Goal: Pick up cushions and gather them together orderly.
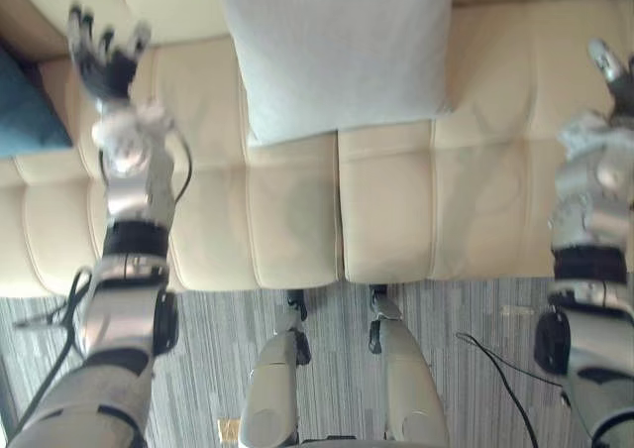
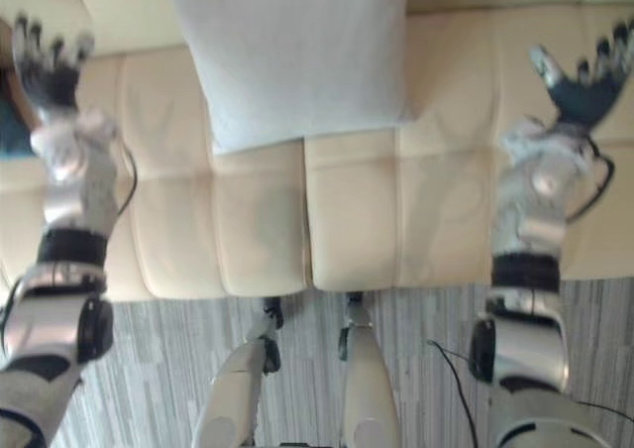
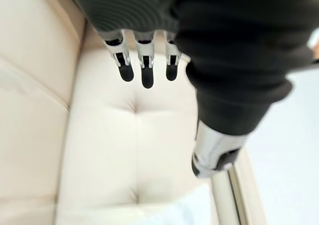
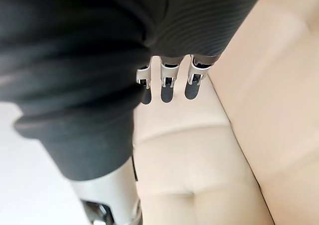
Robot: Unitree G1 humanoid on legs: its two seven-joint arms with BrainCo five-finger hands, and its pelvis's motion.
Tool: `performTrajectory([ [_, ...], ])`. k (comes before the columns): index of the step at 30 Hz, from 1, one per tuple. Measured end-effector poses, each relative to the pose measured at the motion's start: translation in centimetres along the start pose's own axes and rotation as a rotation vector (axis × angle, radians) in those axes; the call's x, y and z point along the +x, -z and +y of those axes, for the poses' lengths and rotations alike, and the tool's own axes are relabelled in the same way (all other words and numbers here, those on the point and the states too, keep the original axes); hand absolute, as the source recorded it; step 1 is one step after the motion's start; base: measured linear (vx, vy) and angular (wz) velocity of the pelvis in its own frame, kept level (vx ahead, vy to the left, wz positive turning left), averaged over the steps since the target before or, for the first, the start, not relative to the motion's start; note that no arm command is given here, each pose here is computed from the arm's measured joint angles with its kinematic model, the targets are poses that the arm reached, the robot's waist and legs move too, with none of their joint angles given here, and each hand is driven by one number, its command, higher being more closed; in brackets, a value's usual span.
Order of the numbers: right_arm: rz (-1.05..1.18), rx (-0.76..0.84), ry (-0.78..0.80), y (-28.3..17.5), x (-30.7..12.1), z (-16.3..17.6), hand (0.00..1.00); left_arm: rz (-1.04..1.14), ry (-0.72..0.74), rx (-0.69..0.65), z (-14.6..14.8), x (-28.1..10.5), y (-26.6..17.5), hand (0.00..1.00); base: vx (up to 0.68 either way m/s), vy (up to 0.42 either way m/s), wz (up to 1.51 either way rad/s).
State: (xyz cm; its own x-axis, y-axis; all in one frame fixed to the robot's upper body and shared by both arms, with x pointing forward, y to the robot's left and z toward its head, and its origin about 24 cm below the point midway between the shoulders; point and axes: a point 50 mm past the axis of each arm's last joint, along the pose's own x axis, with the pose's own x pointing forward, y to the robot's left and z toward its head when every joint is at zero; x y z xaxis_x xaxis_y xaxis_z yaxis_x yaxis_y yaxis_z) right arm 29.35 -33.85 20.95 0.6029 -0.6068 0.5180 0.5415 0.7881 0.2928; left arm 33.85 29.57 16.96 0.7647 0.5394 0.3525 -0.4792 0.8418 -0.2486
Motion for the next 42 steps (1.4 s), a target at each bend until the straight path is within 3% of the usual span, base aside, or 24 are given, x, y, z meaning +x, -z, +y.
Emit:
performTrajectory([
  [2, 0.101, -0.020, 0.006, 2.7, -2.5, -0.9, 0.00, 0.115, -0.025, 0.000, 1.2, -3.0, 3.6, 0.00, 0.14, 0.025, 0.17],
  [6, 0.371, -0.105, -0.061, 8.6, -10.4, -2.0, 0.00, 0.425, -0.065, 0.040, 4.2, -12.9, 10.8, 0.00, 0.14, -0.053, 0.17],
  [9, 0.466, -0.118, -0.080, 10.2, -13.3, -2.2, 0.00, 0.582, -0.069, 0.081, 5.0, -17.0, 13.5, 0.00, 0.11, -0.093, -0.07],
  [12, 0.633, -0.171, -0.093, 12.2, -18.0, -3.4, 0.00, 0.775, -0.019, 0.103, 4.5, -21.4, 16.2, 0.00, 0.07, -0.091, -0.12],
  [13, 0.754, -0.196, -0.098, 13.3, -21.6, -4.2, 0.00, 0.856, -0.020, 0.135, 5.3, -23.8, 17.1, 0.00, 0.09, -0.113, -0.02],
  [18, 1.052, -0.292, -0.121, 15.9, -28.5, -5.9, 0.00, 1.082, 0.013, 0.181, 5.4, -29.2, 19.1, 0.00, 0.04, -0.051, -0.34],
  [27, 1.438, -0.399, -0.151, 16.6, -37.5, -8.4, 0.00, 1.285, 0.053, 0.310, 7.8, -33.8, 19.8, 0.00, -0.09, 0.050, -0.06],
  [35, 1.544, -0.495, -0.206, 16.3, -39.5, -9.7, 0.00, 1.353, 0.073, 0.380, 9.5, -35.1, 19.7, 0.00, -0.10, 0.054, -0.27],
  [42, 1.510, -0.514, -0.296, 17.0, -38.5, -8.1, 0.00, 1.318, 0.122, 0.419, 9.3, -33.9, 19.8, 0.00, -0.01, -0.001, 0.05],
])
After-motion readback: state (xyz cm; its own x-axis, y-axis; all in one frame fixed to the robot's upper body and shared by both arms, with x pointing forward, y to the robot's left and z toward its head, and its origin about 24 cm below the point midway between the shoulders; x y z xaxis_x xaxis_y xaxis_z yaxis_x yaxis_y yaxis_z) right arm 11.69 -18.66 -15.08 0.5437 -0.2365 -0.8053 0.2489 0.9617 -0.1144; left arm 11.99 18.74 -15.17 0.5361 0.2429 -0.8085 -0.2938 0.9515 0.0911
